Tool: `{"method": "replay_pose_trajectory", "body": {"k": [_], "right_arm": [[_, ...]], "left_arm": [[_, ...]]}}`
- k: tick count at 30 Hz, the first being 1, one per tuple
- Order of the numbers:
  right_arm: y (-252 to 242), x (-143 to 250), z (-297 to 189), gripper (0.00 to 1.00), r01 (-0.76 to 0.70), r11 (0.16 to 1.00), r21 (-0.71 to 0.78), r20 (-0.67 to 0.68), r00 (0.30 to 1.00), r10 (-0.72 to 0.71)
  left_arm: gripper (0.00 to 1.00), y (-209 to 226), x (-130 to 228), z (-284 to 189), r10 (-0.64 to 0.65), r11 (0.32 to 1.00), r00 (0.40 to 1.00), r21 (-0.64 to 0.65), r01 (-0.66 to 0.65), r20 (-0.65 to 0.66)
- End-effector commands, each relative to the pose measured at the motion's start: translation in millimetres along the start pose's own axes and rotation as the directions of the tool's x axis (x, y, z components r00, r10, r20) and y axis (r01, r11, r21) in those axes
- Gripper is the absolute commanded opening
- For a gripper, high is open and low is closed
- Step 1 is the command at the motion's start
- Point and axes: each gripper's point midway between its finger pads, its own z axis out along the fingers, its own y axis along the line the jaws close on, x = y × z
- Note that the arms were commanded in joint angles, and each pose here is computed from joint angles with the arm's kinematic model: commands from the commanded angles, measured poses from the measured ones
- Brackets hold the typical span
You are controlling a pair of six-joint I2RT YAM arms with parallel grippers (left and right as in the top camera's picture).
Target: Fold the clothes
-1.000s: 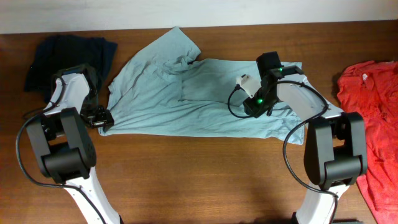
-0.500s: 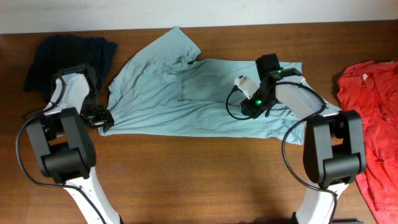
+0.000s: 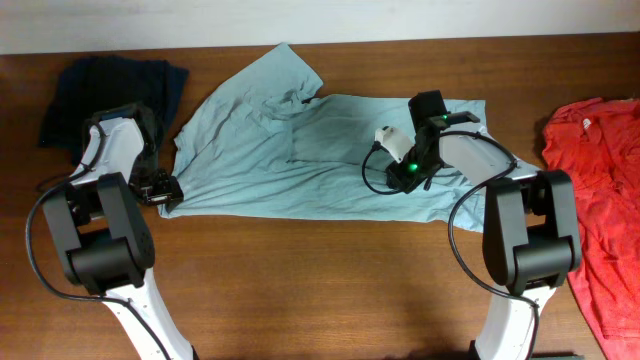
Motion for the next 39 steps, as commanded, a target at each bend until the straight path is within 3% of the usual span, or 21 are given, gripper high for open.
{"method": "replay_pose_trajectory", "body": {"k": [1,9,25,29,31,34,39], "right_arm": [[4.9,-0.6,5.1,0.21,0.005,1.0,-0.022,0.006,1.0,-0.005],[-0.5,-13.4,-2.4,0.07,0.017,1.0,-0.001,0.037,0.999,-0.017],[-21.3,-49.0,-9.5,0.06,0.056,0.994,0.094,0.166,0.984,-0.071],[-24.3,-54.3,-10.7,0.36,0.061,0.992,0.108,0.186,0.979,-0.08],[-27.0,-58.9,-12.1,0.67,0.064,0.991,0.12,0.203,0.975,-0.087],[-30.2,-65.2,-14.8,0.72,0.058,0.989,0.135,0.228,0.97,-0.088],[-36.9,-69.1,-33.8,0.72,-0.016,0.984,0.175,0.238,0.971,-0.026]], "left_arm": [[0.99,2.3,2.0,8.9,0.002,1.0,1.0,-0.025,-0.003,-0.02],[0.99,2.4,2.0,9.0,0.002,1.0,1.0,-0.025,-0.002,-0.02],[0.99,2.4,2.0,9.0,0.002,1.0,1.0,-0.025,-0.002,-0.02],[0.99,2.4,2.0,9.0,0.002,1.0,1.0,-0.025,-0.002,-0.02],[0.99,2.4,2.0,9.0,0.002,1.0,1.0,-0.025,-0.002,-0.02],[1.0,2.3,2.0,8.9,0.002,1.0,1.0,-0.025,-0.003,-0.02],[1.0,2.4,2.0,9.0,0.002,1.0,1.0,-0.025,-0.002,-0.02]]}}
